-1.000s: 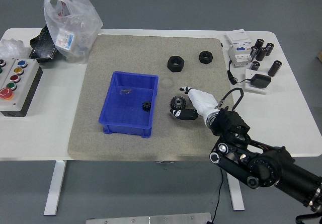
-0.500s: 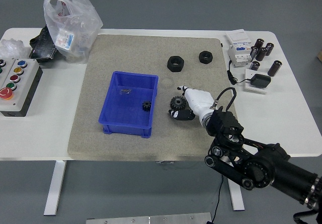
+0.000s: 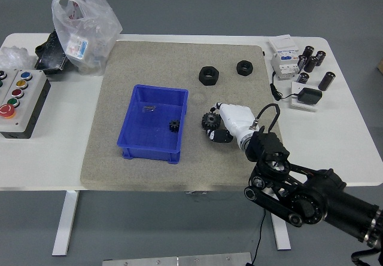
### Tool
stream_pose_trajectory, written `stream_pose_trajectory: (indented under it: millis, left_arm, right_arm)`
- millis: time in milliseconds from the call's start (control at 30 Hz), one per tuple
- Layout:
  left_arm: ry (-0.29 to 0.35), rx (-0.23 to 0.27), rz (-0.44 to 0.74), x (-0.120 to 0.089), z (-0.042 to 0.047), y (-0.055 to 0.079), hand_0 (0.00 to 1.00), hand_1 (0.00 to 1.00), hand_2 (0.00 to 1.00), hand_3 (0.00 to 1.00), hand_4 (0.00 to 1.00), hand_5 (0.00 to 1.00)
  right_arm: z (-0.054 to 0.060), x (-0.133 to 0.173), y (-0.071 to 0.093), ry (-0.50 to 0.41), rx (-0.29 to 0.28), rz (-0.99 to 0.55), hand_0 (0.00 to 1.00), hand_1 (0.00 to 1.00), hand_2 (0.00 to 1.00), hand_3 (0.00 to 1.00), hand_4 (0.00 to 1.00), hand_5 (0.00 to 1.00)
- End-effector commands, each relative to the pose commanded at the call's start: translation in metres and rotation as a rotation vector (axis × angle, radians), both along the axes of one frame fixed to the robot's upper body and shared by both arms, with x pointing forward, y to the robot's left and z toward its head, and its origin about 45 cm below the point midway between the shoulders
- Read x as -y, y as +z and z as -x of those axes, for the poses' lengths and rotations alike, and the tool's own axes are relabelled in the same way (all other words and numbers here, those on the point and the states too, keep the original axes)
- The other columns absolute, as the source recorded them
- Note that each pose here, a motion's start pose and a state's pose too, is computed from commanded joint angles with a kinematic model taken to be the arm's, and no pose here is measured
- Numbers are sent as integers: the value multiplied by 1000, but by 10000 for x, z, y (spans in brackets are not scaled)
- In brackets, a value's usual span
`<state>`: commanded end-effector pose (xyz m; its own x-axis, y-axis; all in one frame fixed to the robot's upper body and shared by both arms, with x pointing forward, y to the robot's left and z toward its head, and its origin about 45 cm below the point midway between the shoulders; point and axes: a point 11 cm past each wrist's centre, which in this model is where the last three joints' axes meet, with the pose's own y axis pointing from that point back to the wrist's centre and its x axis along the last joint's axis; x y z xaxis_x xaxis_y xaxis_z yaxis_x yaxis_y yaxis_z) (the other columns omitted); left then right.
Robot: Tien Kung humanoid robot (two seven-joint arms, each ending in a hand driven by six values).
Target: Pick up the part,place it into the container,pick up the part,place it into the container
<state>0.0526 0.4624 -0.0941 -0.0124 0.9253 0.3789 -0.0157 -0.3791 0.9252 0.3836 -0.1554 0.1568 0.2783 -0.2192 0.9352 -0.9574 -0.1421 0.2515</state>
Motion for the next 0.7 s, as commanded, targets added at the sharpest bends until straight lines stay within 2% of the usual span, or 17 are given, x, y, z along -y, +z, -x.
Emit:
stream_pose_trajectory:
  millis: [200,333,367,533,567,700]
  left_arm:
    - [-1,-2,-1,-6,0,3,614,603,603,613,472,590]
    - [-1,-4,-1,-8,2,3,614,603,603,613,472,590]
    - [-2,-5,-1,-8,4,4,613,603,604,614,479,595]
    - [-2,-8,0,-5,4,3,613,603,604,614,479,595]
    - [-2,-8,0,-4,3,2,613,603,604,614,480,595]
    - [-1,-11,0,-4,10,2,613,603,604,614,480,595]
  right_arm:
    - [-112,-183,365,57,116,11,284,443,452,593,85,28]
    - [-104,-440,554,129,182,2,284,443,452,593,85,28]
    - [-87,-511,578,150,194,-2,374,598,625,666,311,215]
    - [50,-844,528,252,207,47,374,598,625,666,311,215]
    - [76,-884,505,266,208,64,571,798,837,800,471,203]
    - [121,-938,453,291,209,103,571,798,837,800,471,203]
